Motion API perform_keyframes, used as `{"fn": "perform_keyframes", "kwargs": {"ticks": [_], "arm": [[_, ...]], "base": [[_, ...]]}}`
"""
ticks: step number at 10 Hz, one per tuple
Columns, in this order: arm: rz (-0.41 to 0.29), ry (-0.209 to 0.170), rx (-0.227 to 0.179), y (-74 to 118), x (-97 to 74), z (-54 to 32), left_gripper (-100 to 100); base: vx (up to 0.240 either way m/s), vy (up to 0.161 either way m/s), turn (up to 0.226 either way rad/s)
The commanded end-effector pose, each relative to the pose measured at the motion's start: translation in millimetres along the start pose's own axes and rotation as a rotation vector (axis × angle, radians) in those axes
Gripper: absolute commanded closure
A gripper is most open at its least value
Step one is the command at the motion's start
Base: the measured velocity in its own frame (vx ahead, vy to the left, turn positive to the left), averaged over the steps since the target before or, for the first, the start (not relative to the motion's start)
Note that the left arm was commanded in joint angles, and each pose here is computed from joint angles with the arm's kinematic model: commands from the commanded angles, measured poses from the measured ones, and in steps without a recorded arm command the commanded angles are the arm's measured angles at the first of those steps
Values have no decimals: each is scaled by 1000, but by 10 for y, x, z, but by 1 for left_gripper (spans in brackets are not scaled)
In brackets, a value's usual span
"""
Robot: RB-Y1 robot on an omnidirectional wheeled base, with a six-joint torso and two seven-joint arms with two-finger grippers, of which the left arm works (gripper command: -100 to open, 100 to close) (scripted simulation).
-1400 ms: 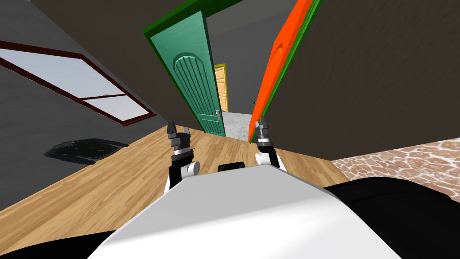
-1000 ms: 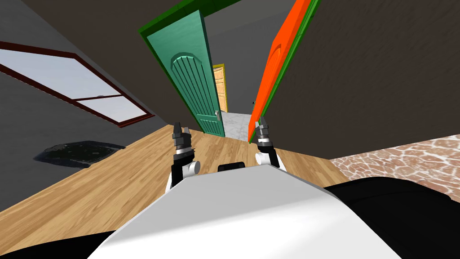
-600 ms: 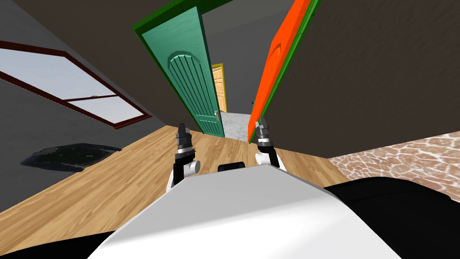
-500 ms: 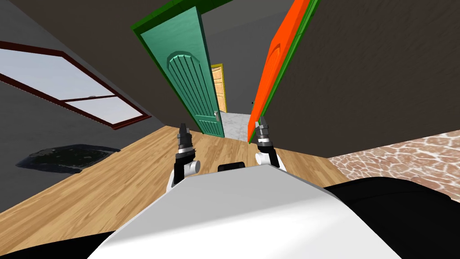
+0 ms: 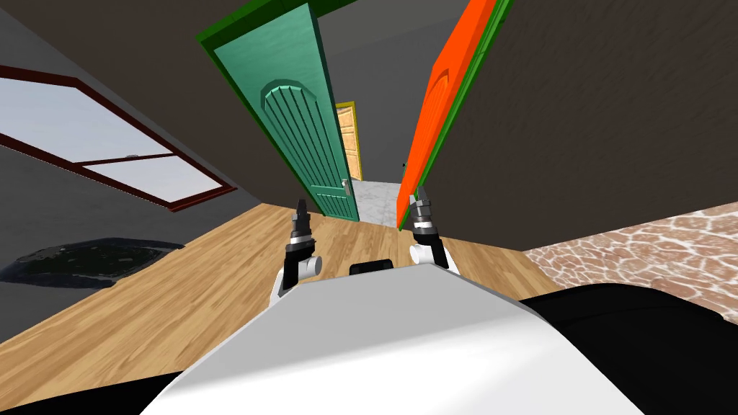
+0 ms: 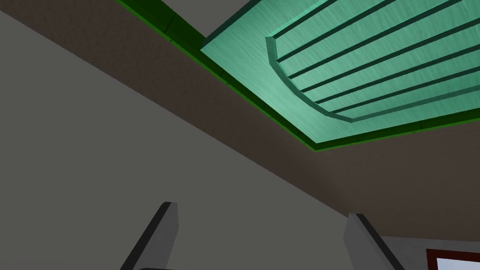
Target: Push the door open
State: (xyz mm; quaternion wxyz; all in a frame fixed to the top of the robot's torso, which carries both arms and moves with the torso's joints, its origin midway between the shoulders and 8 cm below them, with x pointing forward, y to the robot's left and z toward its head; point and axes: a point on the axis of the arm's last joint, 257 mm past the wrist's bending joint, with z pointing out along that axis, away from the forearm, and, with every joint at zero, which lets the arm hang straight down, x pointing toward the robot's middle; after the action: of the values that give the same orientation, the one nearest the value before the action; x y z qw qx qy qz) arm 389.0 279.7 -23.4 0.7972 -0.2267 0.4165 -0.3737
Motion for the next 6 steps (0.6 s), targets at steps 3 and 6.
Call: {"fn": "perform_keyframes", "kwargs": {"ticks": [3,6], "arm": [[120,28,-11,142,104,-11,-100],[219,53,-19,266,182,-16,-100]], "base": [[41,16,-44],[49,15,-47]]}}
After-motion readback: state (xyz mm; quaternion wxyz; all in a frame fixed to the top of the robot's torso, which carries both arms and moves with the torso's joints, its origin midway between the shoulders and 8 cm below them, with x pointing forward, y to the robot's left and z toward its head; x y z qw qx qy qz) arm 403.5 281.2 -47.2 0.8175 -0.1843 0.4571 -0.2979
